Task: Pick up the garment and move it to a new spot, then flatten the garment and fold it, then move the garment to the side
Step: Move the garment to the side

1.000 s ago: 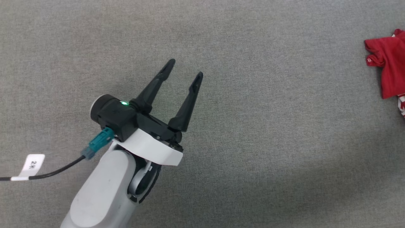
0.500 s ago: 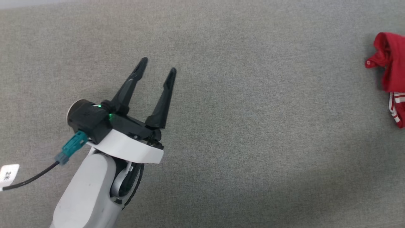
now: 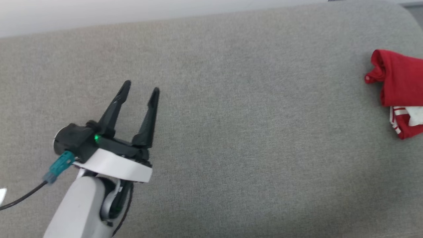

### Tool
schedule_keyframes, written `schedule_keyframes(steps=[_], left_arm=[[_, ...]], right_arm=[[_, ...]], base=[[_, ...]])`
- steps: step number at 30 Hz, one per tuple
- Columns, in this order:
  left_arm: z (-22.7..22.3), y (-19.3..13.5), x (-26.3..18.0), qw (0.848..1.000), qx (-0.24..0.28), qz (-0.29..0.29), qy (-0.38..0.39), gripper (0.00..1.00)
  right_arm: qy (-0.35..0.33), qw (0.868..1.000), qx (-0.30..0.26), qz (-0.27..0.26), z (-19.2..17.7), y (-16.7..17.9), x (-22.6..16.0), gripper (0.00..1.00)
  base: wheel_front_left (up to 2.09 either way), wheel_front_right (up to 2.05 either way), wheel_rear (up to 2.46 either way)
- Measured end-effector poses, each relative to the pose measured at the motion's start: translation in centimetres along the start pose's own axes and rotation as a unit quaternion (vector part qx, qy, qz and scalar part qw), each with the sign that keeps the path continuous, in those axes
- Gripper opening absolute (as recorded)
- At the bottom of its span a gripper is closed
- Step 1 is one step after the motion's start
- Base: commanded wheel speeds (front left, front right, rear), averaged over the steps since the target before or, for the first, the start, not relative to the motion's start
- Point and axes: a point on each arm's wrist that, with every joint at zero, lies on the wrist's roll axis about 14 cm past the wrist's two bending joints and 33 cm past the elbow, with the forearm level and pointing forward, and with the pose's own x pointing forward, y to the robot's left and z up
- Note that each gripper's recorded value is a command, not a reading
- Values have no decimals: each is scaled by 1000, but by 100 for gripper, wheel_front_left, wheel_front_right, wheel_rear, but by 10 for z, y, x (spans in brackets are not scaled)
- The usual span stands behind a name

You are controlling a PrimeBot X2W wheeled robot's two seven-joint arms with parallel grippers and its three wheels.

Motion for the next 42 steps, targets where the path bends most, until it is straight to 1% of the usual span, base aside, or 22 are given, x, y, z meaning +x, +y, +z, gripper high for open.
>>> schedule_keyframes(steps=[8, 14, 24, 30, 42], left_arm=[[24, 27, -21, 998, 33, 49, -18, 100], [33, 38, -45, 995, 56, 79, -18, 100], [39, 58, -100, 988, 73, 135, -6, 100], [43, 66, -133, 982, 77, 170, -6, 100], [43, 79, -181, 972, 73, 225, -2, 100]], right_arm=[[-62, 997, 24, 44, 20, 28, -25, 100], [-112, 990, 46, 75, 37, 48, -48, 100], [-162, 978, 86, 100, 33, 81, -100, 100], [-170, 975, 98, 107, 20, 98, -129, 100], [-181, 970, 121, 107, 9, 114, -167, 100]], base=[[0, 0, 0], [0, 0, 0], [0, 0, 0], [0, 0, 0], [0, 0, 0]])
